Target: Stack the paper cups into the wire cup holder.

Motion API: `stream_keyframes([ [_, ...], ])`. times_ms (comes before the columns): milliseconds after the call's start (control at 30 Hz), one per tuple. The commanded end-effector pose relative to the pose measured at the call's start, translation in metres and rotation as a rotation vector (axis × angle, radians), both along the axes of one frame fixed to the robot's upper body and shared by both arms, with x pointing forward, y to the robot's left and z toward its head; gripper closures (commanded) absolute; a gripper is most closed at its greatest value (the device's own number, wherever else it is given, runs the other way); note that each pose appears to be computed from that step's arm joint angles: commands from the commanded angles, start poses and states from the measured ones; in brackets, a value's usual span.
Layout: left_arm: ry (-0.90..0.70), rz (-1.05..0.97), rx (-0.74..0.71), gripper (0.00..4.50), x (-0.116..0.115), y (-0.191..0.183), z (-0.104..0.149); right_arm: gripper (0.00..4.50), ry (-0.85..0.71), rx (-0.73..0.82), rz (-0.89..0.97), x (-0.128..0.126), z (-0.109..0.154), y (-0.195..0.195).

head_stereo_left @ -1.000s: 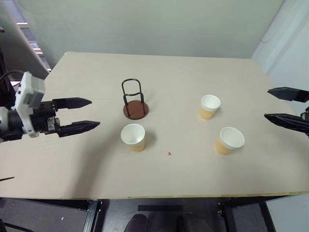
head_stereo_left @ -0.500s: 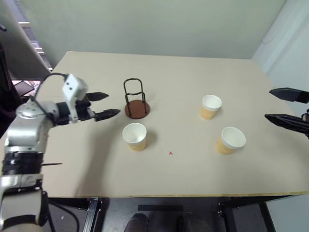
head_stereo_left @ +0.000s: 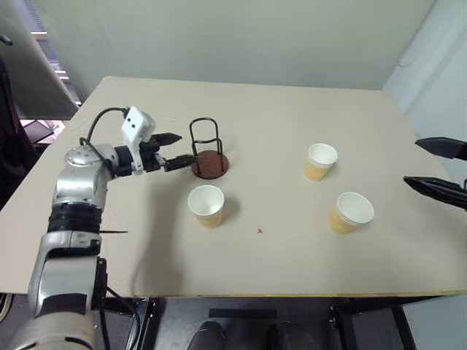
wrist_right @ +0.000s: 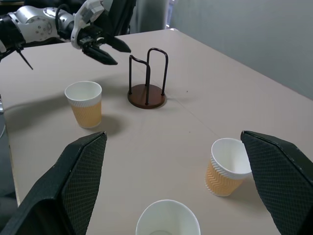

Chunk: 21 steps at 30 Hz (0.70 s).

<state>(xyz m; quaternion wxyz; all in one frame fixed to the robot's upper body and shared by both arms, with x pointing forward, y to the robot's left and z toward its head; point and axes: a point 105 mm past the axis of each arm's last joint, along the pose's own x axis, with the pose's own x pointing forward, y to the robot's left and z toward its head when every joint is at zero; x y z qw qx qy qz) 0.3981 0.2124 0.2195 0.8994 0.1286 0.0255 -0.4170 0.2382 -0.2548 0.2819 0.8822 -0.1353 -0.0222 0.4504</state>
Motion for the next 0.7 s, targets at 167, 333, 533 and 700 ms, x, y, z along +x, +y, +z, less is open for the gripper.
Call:
stream_keyframes([
  [167, -0.022, -0.057, 0.027, 0.0, 0.011, -0.016, 0.006, 0.05, -0.058, 0.001, -0.018, -0.003, 0.01, 0.001],
  [333, -0.024, -0.058, 0.051, 0.59, 0.017, -0.018, 0.003, 0.0, -0.058, 0.0, -0.029, -0.001, 0.009, 0.001],
  [533, -0.037, -0.071, 0.055, 2.79, 0.019, -0.023, -0.002, 0.0, -0.058, -0.007, -0.043, 0.0, 0.007, 0.0],
  [700, -0.045, -0.064, 0.039, 4.47, 0.017, -0.016, 0.003, 0.0, -0.061, -0.01, -0.049, -0.002, 0.007, -0.001],
])
